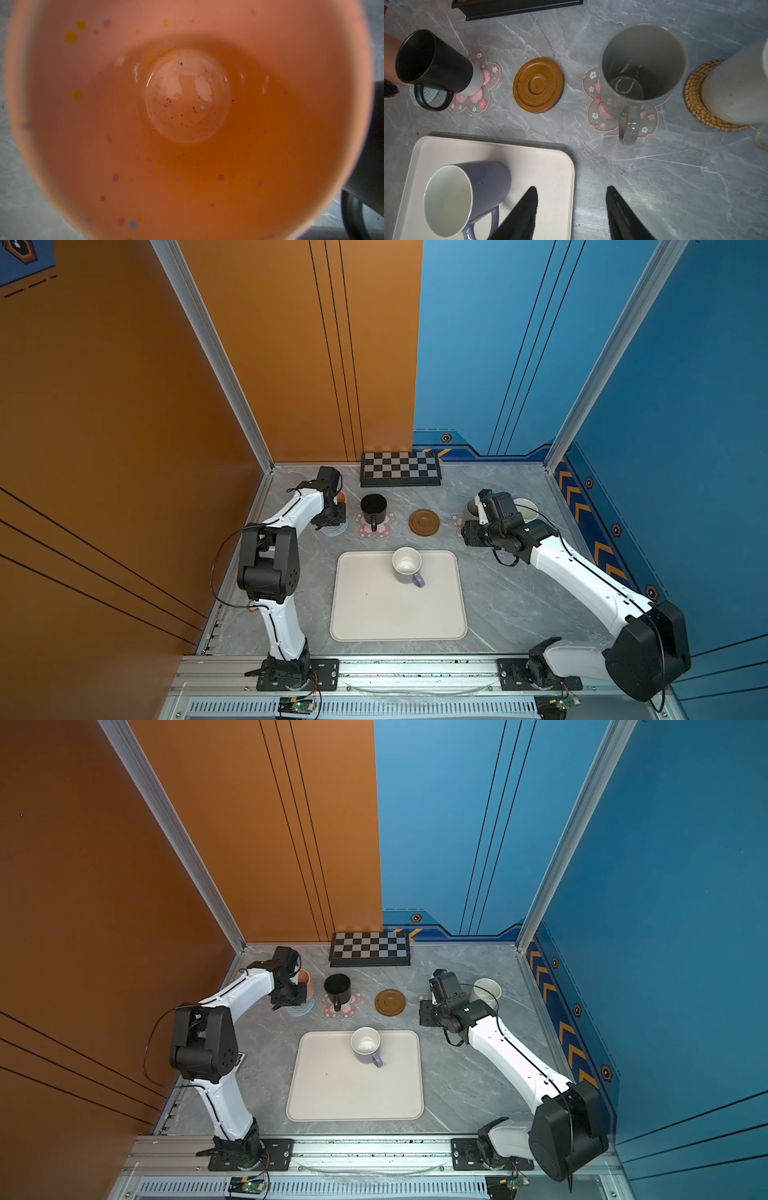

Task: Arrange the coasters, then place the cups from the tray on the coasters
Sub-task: 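Lower the orange mug onto the clear knitted coaster with the left gripper, then open the left gripper while the right gripper lowers into the lavender mug, then grip the lavender mug rim and carry it toward the wooden coaster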

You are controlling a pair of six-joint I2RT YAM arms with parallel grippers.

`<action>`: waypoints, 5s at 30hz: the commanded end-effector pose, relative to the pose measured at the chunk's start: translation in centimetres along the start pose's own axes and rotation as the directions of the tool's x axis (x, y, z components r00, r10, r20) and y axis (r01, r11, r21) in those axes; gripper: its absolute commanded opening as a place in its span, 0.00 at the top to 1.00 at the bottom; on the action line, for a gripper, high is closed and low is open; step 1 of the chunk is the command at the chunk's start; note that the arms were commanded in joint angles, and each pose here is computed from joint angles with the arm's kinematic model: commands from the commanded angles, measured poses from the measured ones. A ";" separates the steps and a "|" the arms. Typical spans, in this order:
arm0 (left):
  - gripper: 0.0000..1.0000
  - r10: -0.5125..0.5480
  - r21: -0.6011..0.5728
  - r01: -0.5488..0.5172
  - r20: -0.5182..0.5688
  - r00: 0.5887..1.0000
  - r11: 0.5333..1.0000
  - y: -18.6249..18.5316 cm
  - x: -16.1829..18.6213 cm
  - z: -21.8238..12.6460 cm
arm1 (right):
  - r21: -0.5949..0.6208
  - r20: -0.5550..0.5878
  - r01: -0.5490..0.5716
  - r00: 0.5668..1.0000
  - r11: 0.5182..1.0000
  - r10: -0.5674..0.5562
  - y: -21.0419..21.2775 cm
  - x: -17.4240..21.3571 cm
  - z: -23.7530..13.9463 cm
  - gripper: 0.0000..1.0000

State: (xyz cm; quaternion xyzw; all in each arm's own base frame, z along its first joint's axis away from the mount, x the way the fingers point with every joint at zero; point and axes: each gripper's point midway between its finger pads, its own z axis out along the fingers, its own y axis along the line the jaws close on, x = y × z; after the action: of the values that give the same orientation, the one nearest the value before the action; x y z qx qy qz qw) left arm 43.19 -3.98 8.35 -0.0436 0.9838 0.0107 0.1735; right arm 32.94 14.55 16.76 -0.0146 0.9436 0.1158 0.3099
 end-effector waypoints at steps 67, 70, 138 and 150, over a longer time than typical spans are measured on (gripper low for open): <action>0.27 -0.128 -0.093 0.144 0.153 0.980 0.985 3.3 3.5 -8.3 | -0.043 -0.012 0.148 0.989 0.988 -0.149 4.1 2.6 -3.4 0.44; 0.26 -0.111 -0.084 0.128 0.182 0.977 0.988 3.4 4.3 -11.0 | -0.078 -0.023 0.204 0.978 0.976 -0.206 5.5 4.4 -4.0 0.42; 0.23 -0.054 -0.054 0.064 0.157 0.986 0.997 2.6 10.4 -15.0 | 0.013 -0.037 0.293 0.956 0.956 -0.292 10.8 -0.1 4.8 1.00; 0.23 -0.092 -0.070 0.108 0.193 0.977 0.992 3.0 8.8 -15.8 | 0.070 -0.019 0.171 0.985 0.983 -0.170 8.5 -4.3 7.7 1.00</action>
State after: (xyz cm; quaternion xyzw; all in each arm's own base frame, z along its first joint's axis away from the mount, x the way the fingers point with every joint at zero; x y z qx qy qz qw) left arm 29.03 -2.98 19.74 -0.0815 0.9605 0.0337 0.2639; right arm 37.93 23.87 13.31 -0.1107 0.9531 0.0479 0.2775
